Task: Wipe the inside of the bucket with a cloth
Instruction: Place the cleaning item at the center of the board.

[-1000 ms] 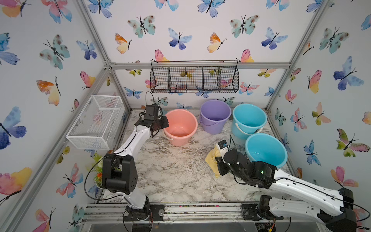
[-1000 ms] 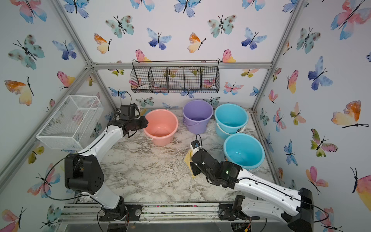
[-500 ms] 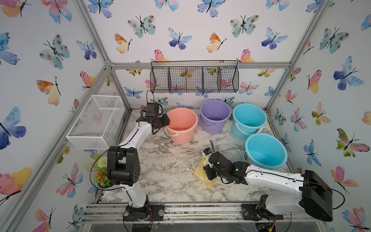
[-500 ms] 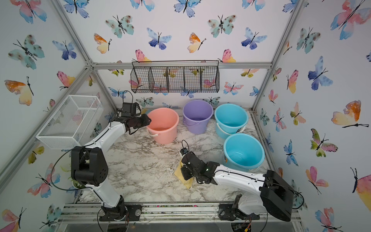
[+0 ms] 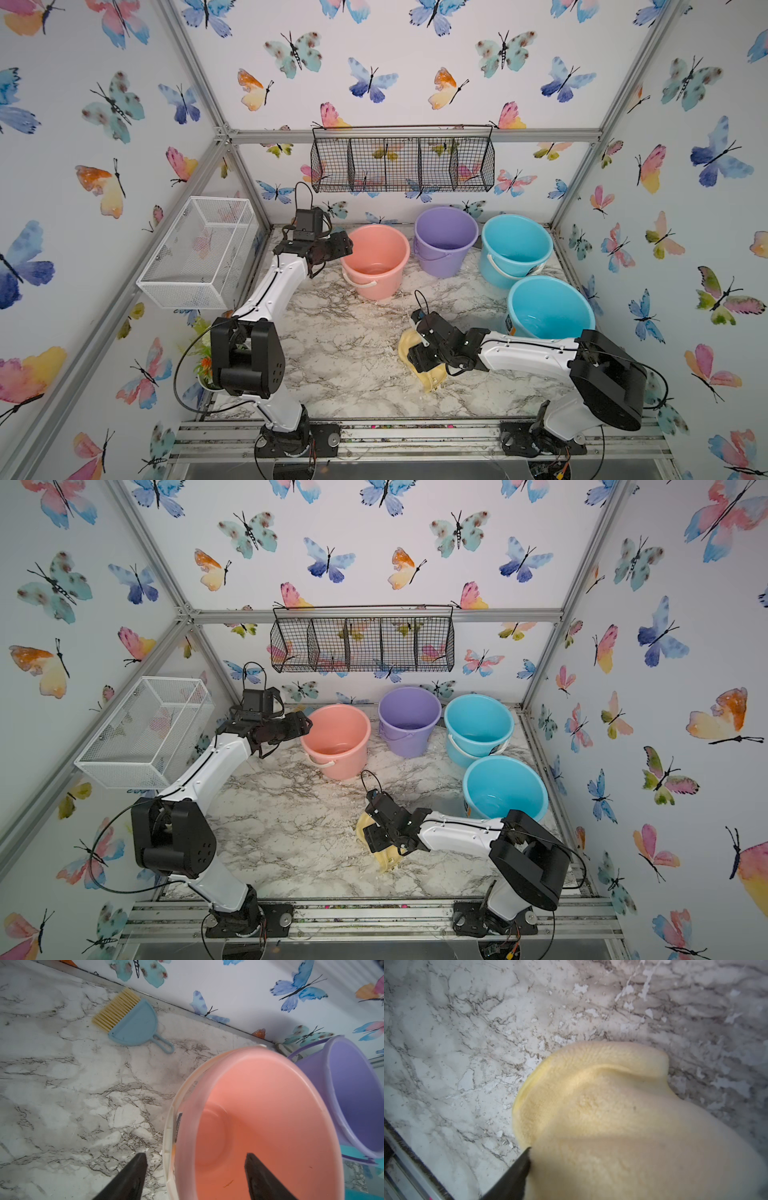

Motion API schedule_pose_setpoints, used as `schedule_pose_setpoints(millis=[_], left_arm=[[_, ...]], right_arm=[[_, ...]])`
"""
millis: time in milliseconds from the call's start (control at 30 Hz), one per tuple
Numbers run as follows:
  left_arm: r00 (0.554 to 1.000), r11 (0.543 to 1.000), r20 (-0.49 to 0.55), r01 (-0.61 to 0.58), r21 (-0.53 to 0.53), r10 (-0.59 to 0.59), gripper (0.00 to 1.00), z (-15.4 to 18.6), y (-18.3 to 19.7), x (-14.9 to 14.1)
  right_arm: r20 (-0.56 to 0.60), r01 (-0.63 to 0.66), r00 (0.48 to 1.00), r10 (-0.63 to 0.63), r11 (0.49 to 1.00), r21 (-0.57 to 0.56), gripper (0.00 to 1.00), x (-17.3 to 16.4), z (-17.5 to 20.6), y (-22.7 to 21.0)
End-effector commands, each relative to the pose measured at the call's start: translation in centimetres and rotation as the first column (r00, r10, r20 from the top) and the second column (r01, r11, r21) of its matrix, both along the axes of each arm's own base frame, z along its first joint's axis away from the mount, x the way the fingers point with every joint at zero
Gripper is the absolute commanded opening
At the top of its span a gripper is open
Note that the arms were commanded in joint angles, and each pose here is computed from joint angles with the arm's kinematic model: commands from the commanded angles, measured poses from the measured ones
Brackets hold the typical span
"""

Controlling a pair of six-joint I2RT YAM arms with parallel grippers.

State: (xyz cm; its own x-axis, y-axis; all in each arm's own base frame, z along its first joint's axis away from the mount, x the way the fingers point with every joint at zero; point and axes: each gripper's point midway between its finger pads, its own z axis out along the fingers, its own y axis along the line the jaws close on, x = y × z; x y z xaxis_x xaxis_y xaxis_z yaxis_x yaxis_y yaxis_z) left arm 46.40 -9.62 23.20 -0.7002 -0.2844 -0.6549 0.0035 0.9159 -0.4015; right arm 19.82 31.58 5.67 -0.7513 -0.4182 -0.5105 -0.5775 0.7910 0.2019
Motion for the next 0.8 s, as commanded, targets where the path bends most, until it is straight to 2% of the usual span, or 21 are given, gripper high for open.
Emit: schedule_pose_setpoints(millis=[0, 67, 267, 400, 500, 633, 767], left_arm=[[0.999, 1.0, 0.049, 0.007, -0.006, -0.006, 0.8, 2.5, 0.3, -1.4], [0.998, 1.0, 0.069, 0.008, -0.016, -0.007, 0.82, 3.3, 0.3, -2.0], [0.994, 0.999, 0.109, 0.023, -0.04, -0.019, 0.82, 5.1, 0.1, -3.7], [0.992, 0.998, 0.118, 0.045, -0.054, -0.038, 0.81, 5.6, -0.4, -4.8], [0.991, 0.996, 0.116, 0.072, -0.056, -0.065, 0.77, 5.8, -1.0, -5.8], [0.986, 0.988, 0.099, 0.139, -0.062, -0.133, 0.72, 5.7, -3.1, -8.1], [0.971, 0.97, 0.074, 0.232, -0.07, -0.227, 0.68, 5.2, -6.7, -11.7]], right_arm=[[0.051, 0.023, 0.998, -0.024, 1.0, 0.009, 0.84, 1.0, 2.6, -0.1], [0.081, 0.026, 0.996, -0.028, 0.999, 0.025, 0.98, 1.4, 4.0, -0.1], [0.167, 0.054, 0.984, -0.065, 0.996, 0.072, 1.0, 2.9, 8.7, -0.5], [0.142, 0.072, 0.987, -0.08, 0.996, 0.057, 0.94, 3.1, 9.7, -0.7], [0.102, 0.094, 0.99, -0.098, 0.994, 0.047, 0.84, 2.6, 9.6, -1.2], [0.005, 0.077, 0.997, -0.078, 0.995, 0.064, 0.83, 0.6, 7.7, -1.5], [-0.108, 0.082, 0.992, -0.069, 0.99, 0.115, 0.74, -1.5, 5.5, -1.4]])
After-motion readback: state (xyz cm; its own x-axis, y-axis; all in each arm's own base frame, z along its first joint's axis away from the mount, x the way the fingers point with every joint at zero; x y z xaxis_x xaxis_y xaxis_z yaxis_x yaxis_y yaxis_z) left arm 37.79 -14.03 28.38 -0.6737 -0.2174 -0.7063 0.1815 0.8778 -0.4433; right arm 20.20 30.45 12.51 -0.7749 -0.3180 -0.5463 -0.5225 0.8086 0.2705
